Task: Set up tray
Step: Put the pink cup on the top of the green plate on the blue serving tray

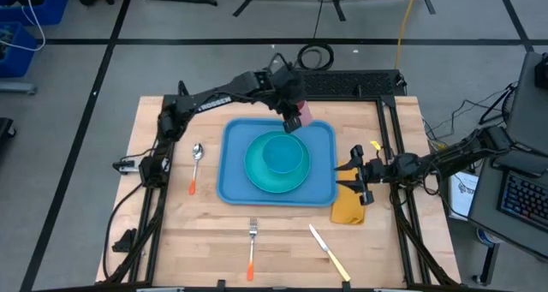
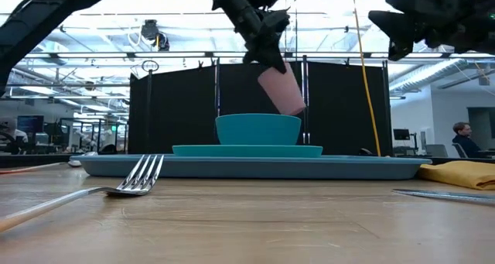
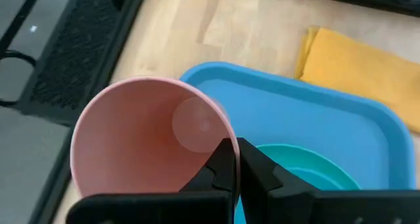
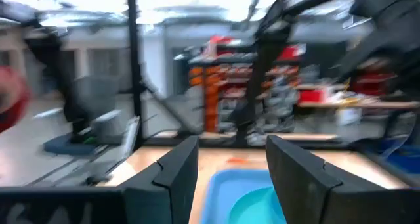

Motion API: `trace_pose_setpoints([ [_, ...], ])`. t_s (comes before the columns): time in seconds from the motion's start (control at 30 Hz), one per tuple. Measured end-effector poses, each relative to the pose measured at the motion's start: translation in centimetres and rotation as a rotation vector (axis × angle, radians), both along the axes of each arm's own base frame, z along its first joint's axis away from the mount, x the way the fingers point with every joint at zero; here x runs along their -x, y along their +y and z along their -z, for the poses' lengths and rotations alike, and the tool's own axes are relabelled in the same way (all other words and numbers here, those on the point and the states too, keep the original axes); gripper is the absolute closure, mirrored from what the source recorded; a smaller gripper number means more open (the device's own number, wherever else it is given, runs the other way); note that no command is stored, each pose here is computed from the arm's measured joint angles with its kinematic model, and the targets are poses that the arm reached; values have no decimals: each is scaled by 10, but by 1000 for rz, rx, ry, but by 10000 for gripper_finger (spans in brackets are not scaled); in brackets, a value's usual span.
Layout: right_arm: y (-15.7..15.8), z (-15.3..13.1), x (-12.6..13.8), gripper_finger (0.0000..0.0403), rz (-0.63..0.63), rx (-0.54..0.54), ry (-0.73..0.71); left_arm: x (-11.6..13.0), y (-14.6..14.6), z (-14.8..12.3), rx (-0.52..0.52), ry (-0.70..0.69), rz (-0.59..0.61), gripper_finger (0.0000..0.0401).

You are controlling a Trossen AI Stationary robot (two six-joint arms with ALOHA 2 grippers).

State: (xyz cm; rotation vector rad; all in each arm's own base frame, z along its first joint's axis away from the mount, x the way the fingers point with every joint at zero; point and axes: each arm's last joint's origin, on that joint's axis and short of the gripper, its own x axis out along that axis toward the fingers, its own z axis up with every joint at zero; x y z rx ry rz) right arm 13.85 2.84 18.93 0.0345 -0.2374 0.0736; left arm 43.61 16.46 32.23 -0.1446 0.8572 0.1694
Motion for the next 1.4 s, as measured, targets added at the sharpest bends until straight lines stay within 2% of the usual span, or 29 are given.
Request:
trace_pose_setpoints([
  [0.1, -4, -2, 2, 234, 105, -16, -17, -7, -5, 7, -8, -1, 30, 399],
  [0.17, -4, -1, 3, 234, 129, -21, -9, -11, -9, 9, -19, -5, 51, 399],
  [0.4, -5, -3, 4, 234, 128, -32, -25, -27, -28, 19, -69, -17, 146, 399],
  [0.53, -6, -7, 6, 234, 156, -28, -64, -34, -34, 28, -90, 0, 151, 399],
  [0.77, -7, -7, 6, 234, 194, -6, -61, -41, -34, 44, -68, 21, 154, 399],
  [0.97, -7, -6, 6, 234, 190, -5, -60, -51, -46, 53, -84, 7, 221, 399],
  [1.17, -7, -7, 6, 234, 190, -6, -64, -52, -45, 64, -80, 57, 213, 399],
  [1.4, -7, -7, 6, 234, 189, -10, -64, -53, -49, 63, -120, 48, 262, 399],
])
